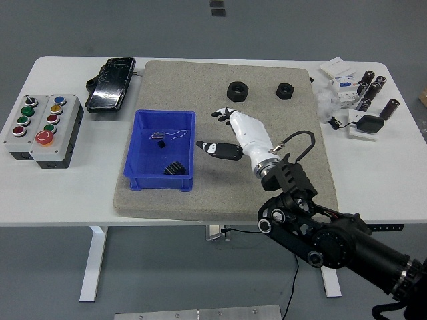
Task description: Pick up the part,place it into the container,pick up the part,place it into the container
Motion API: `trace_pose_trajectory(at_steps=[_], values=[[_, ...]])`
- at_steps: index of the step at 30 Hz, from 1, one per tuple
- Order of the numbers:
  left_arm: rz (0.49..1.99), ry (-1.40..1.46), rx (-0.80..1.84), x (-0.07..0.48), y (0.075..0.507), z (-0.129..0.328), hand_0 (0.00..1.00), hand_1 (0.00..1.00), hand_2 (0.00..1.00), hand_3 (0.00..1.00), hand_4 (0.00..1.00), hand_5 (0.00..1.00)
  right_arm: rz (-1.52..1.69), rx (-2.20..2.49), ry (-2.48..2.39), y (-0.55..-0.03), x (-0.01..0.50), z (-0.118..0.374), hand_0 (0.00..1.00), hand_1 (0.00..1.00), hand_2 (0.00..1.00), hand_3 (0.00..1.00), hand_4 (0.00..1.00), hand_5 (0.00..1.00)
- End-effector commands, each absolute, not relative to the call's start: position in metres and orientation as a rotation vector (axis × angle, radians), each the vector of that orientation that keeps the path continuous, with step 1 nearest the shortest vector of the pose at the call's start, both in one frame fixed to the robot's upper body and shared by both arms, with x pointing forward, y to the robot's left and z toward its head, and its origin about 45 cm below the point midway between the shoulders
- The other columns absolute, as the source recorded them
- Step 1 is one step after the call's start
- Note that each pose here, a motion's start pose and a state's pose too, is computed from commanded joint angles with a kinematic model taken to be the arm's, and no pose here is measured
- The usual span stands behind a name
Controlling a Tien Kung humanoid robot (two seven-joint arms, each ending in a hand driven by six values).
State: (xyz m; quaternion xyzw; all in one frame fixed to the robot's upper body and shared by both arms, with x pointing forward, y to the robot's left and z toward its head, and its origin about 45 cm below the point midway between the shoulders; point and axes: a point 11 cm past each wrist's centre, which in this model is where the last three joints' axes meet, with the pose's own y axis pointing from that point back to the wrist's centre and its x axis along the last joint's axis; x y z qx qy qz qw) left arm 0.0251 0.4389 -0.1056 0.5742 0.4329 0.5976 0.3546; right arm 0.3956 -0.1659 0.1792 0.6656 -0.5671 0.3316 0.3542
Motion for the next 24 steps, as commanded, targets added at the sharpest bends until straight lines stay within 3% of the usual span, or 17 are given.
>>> trace_pose_trajectory(at_steps=[7,23,24], values=[[1.543,1.123,1.482,0.024,0.437,-0.106,0.667,0.632,0.548,0.599,0.706,0.358,0.809,1.561,-1.441,-0.221,0.394,0.158,0.626,0.693,0.731,0.770,0.883,0.404],[1.540,1.116,1.480,0.027,0.437,-0.106,0.667,0.631,0.548,0.599,0.706,0.355,0.790,1.535,-1.335,-0.217,0.397,0.129,0.589,0.680,0.719,0.764,0.859,0.380],[1.540,1.116,1.480,0.027,0.437,-0.106,0.666,0.631,0.548,0.599,0.706,0.353,0.792,1.534,-1.334,-0.217,0.398,0.128,0.540,0.627,0.630,0.680,0.530,0.230]])
